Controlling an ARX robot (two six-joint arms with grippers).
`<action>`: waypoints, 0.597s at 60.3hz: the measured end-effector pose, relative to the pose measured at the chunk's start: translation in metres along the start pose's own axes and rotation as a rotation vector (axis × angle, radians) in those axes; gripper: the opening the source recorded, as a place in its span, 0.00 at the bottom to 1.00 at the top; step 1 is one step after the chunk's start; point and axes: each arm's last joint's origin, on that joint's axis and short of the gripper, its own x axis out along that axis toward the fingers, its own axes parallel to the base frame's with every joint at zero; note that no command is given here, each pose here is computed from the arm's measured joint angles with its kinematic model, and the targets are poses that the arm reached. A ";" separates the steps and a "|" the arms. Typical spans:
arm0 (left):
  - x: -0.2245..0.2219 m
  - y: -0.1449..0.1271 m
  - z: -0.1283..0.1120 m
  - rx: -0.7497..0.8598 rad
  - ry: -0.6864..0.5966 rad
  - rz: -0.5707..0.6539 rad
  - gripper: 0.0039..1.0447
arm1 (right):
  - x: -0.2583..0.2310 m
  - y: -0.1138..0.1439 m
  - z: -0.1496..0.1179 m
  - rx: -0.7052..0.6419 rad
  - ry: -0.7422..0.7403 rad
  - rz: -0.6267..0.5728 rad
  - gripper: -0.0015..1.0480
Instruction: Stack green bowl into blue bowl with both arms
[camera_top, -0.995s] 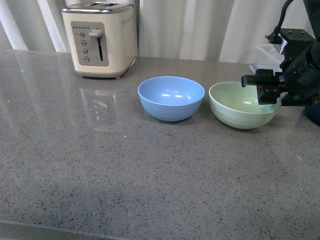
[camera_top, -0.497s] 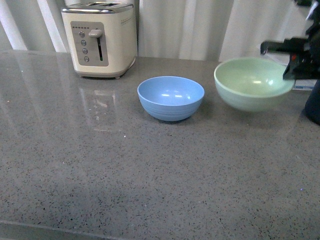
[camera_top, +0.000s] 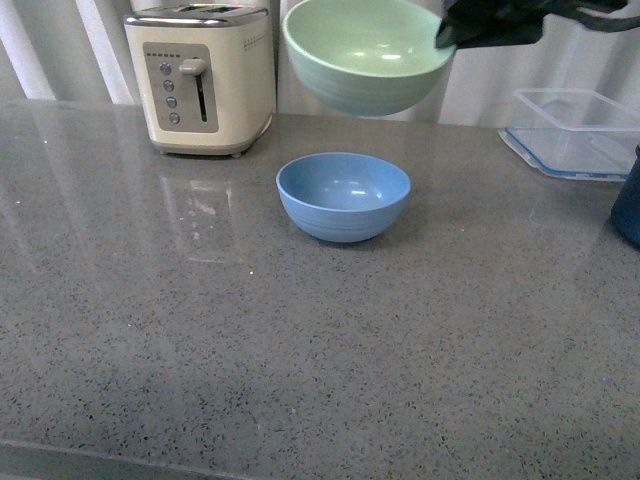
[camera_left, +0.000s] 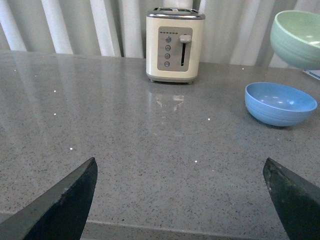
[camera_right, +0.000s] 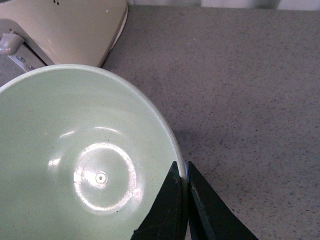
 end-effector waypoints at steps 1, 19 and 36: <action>0.000 0.000 0.000 0.000 0.000 0.000 0.94 | 0.002 0.001 -0.001 -0.001 0.004 0.001 0.01; 0.000 0.000 0.000 0.000 0.000 0.000 0.94 | 0.034 0.010 -0.022 -0.021 0.079 -0.020 0.01; 0.000 0.000 0.000 0.000 0.000 0.000 0.94 | 0.052 0.003 -0.037 -0.021 0.125 -0.057 0.01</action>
